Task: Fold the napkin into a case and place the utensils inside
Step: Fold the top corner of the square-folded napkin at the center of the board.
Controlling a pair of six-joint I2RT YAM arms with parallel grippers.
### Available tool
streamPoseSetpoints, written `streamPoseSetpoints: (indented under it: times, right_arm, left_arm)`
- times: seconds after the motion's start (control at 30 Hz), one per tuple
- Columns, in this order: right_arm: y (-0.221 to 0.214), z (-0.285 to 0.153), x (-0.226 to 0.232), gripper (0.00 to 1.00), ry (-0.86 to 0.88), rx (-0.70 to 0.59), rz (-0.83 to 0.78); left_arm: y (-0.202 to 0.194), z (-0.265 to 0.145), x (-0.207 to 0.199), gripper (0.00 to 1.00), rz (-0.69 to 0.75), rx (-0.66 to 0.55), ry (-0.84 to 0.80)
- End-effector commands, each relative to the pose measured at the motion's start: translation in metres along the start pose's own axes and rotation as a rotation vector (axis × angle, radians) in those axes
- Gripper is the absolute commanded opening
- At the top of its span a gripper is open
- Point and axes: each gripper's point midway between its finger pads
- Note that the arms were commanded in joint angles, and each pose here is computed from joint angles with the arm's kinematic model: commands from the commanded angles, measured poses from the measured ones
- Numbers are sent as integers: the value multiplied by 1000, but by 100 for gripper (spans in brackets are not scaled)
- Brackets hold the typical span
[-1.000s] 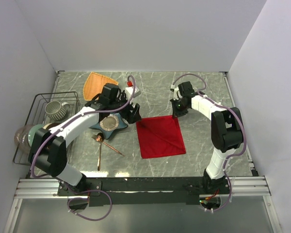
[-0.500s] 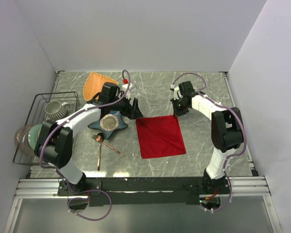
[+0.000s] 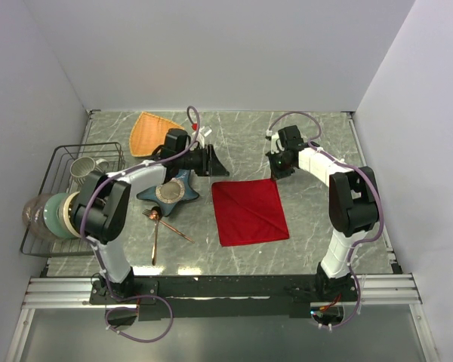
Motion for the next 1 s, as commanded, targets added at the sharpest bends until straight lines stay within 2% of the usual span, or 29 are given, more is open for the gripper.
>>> streamPoseSetpoints:
  times: [0.0, 0.13, 0.33, 0.97]
  right_arm:
    - [29, -6, -4, 0, -16, -87, 0]
    - [28, -3, -8, 0, -38, -86, 4]
    - [26, 0, -8, 0, -34, -83, 15]
    - [13, 4, -10, 0, -38, -52, 20]
  left_arm:
    - [19, 12, -16, 38, -106, -58, -108]
    - [13, 30, -19, 30, -138, -37, -135]
    - [1, 52, -21, 24, -191, -13, -148]
    - [-31, 85, 32, 18, -297, 69, -43]
Point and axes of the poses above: each gripper's point midway between its finger pads, its own z axis out along the fingers, its own x axis along the line the jaws close on, y = z × x, and after that the axes turned 8 degrees about z, right-handed
